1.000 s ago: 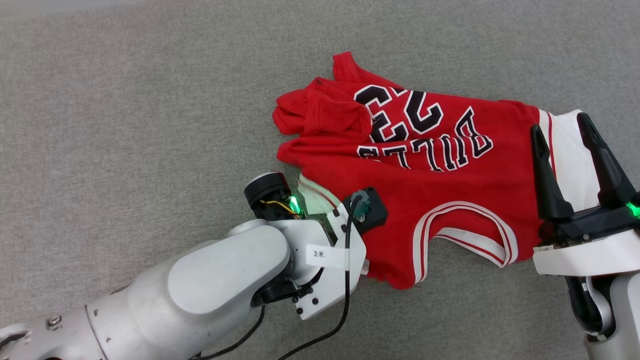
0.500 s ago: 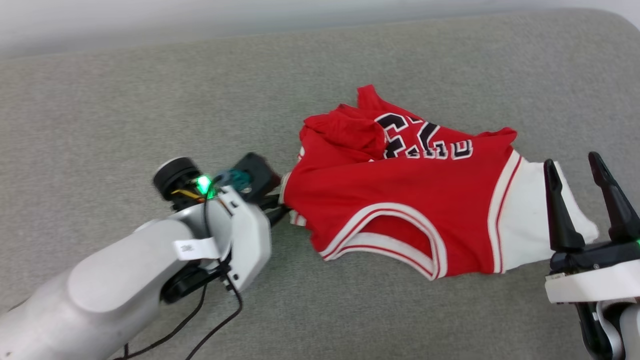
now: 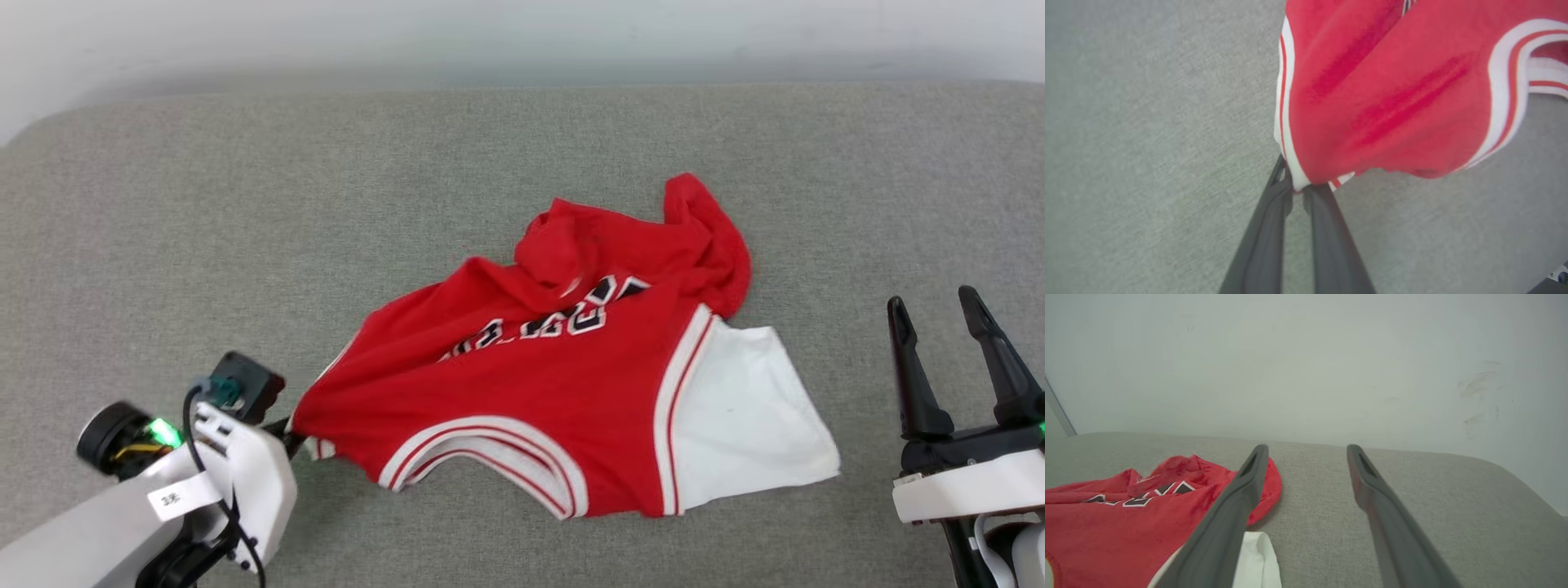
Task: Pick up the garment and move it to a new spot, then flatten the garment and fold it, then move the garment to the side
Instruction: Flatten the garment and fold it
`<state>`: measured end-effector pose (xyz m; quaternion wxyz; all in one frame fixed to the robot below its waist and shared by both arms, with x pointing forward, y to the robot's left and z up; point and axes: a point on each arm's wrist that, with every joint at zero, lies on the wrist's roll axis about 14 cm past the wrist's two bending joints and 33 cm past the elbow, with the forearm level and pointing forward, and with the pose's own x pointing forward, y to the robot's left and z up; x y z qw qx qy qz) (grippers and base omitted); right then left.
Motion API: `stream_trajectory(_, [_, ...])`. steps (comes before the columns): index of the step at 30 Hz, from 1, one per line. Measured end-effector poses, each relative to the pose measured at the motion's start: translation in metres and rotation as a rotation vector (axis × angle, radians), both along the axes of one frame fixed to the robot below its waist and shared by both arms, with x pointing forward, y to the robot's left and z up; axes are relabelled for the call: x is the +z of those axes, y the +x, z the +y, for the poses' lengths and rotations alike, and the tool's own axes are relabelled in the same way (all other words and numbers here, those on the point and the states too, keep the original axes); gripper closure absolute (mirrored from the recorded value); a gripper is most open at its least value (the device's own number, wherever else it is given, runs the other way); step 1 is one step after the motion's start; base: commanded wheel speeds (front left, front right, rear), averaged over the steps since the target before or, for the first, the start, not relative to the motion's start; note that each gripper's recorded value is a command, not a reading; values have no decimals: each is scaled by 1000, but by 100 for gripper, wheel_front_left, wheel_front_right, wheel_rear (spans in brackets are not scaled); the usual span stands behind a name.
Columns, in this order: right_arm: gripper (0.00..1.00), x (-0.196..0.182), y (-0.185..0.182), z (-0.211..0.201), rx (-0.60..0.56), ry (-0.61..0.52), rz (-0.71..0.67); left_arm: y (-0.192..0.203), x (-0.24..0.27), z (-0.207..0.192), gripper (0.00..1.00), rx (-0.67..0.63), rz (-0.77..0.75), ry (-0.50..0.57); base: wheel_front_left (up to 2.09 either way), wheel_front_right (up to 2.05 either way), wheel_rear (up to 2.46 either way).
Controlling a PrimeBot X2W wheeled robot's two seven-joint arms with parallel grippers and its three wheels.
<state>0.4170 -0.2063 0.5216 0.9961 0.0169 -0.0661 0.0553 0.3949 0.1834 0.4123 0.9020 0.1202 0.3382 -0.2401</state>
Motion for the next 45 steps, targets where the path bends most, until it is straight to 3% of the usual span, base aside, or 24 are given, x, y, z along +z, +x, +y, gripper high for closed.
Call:
stream_trajectory(8, [0,-5,-6,-4,-4,-21,21,-22,-13,21,99,105,32,0,0,0,0])
stream_trajectory(9, [0,-5,-6,-3,-2,-21,20,-19,-9,17,0,114,-3,-15,0,0,0])
stream_trajectory(14, [0,13,-6,0,16,-40,-18,-5,26,10,0,159,-224,-66,0,0,0])
stream_trajectory(20, [0,51,-6,5,63,-116,-86,-14,62,9,0,242,-441,-114,0,0,0])
stream_trajectory(24, [0,59,-4,22,148,-191,-44,-20,86,17,0,325,-565,-115,0,0,0])
stream_trajectory(32, [0,11,-11,49,360,-423,347,-27,137,30,0,474,-819,-103,0,0,0])
stream_trajectory(40, [0,-49,-24,40,424,-555,749,-40,153,42,0,583,-954,-74,0,0,0])
stream_trajectory(45, [0,-85,-26,32,440,-595,901,-42,145,45,0,610,-949,-67,0,0,0])
